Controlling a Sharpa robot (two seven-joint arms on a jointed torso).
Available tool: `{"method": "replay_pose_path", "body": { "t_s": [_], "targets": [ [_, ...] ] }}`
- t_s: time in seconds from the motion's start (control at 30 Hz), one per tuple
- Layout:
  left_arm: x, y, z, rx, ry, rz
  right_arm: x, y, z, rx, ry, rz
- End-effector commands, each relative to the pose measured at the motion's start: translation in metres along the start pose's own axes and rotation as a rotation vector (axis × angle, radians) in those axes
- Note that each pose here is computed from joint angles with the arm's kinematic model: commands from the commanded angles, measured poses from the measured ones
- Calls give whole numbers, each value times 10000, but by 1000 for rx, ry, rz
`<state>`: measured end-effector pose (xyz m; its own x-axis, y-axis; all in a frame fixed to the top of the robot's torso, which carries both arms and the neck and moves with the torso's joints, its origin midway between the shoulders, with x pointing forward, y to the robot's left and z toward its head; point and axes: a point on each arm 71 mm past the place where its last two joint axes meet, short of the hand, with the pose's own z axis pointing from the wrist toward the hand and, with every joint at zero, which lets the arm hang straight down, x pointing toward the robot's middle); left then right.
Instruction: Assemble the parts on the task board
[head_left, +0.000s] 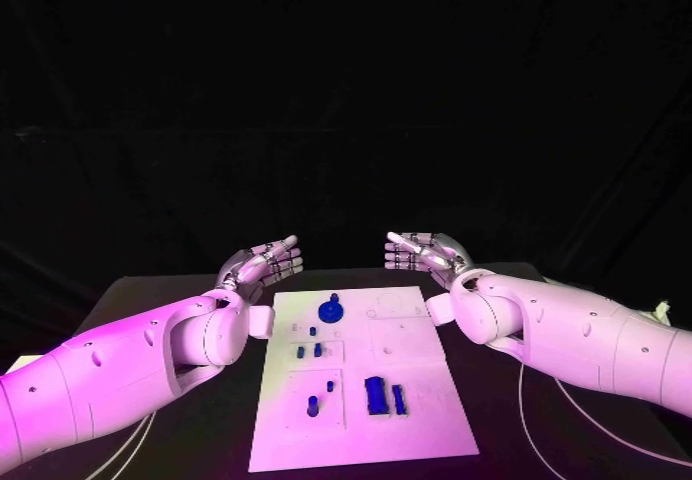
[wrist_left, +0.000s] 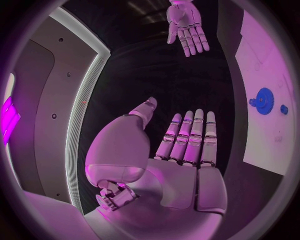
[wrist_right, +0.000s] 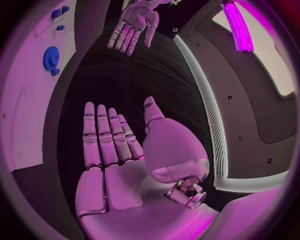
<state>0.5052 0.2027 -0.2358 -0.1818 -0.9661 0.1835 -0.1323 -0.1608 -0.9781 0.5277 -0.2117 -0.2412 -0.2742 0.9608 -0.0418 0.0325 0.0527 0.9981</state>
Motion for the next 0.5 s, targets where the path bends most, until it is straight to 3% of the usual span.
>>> {"method": "replay_pose_path", "body": {
  "t_s": [0.03,0.5],
  "targets": [
    [30,-7,-38,19,-25,24,41,9,-41,-12,-33,6],
    [185,-34,-379,106,-164,153,312,129,-495,-41,-226,54]
  ]
}}
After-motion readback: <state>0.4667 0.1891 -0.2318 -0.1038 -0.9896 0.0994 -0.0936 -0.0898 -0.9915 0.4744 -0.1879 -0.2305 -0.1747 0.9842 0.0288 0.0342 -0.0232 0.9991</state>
